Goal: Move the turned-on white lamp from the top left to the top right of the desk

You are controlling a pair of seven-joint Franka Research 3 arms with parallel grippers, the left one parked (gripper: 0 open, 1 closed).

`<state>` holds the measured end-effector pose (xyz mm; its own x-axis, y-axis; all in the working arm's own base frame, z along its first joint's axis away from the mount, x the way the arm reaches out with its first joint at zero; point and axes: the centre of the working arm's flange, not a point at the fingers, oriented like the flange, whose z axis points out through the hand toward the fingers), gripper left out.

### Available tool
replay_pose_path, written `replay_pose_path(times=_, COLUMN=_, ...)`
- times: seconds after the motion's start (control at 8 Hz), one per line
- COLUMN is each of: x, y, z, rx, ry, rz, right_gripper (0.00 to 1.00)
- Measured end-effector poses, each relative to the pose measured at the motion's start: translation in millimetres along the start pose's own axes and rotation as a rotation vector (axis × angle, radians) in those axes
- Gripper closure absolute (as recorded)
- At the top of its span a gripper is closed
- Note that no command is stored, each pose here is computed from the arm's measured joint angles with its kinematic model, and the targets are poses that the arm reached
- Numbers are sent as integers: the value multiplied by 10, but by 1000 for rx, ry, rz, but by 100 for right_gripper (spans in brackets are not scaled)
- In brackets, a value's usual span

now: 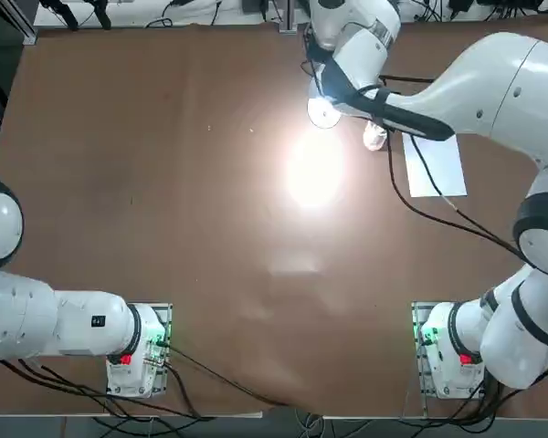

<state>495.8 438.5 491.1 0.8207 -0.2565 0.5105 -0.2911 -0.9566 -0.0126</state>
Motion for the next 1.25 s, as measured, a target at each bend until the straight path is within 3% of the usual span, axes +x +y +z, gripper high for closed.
replay_pose_path(times=1.25, x=-92, y=-67, z=396, rx=-37, ry=41, rz=-62, right_gripper=1)
